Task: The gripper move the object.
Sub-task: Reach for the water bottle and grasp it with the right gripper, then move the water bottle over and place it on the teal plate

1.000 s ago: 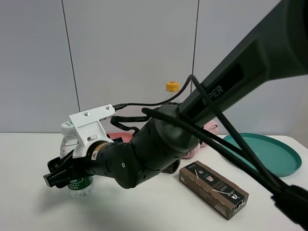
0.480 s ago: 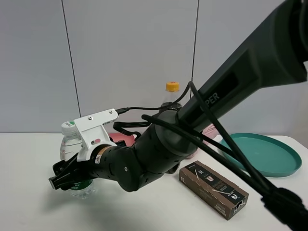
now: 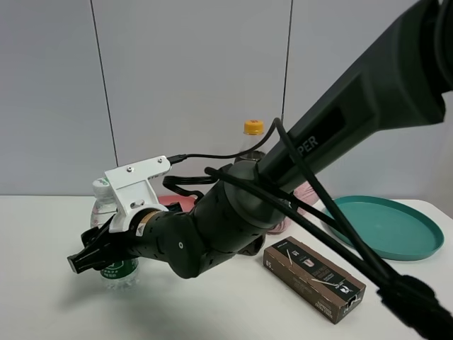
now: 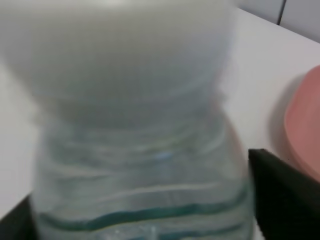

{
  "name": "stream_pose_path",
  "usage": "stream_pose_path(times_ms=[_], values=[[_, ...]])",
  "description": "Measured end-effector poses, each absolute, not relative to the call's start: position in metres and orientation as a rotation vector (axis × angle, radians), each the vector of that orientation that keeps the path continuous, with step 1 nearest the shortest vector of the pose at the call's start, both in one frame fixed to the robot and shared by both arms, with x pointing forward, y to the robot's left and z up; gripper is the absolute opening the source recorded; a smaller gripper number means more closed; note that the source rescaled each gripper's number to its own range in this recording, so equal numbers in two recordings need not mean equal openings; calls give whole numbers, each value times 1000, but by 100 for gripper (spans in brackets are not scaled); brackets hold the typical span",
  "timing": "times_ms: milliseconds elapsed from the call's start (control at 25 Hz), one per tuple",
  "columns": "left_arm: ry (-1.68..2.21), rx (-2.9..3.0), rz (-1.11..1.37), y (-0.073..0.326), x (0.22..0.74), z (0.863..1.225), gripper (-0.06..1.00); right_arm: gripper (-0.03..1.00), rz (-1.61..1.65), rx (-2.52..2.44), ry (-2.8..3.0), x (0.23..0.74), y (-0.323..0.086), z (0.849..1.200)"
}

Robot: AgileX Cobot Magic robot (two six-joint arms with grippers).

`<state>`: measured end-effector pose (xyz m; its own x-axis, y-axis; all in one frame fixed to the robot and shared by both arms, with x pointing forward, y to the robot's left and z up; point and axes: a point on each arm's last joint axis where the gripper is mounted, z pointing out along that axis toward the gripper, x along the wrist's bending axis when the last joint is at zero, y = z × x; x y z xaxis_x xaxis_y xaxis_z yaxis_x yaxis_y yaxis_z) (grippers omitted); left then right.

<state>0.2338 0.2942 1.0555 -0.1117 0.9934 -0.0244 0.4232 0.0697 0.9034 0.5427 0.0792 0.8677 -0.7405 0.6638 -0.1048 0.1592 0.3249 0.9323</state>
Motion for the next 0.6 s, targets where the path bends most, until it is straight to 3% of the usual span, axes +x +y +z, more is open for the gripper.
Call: stream_pose_path(times_ms=[80, 600], values=[[1632, 1437, 1008, 294, 234, 1055, 100, 0, 1416, 732, 2120, 543, 79, 868], [1632, 1437, 1008, 294, 234, 1055, 100, 0, 1409, 733, 2130, 543, 79, 867]])
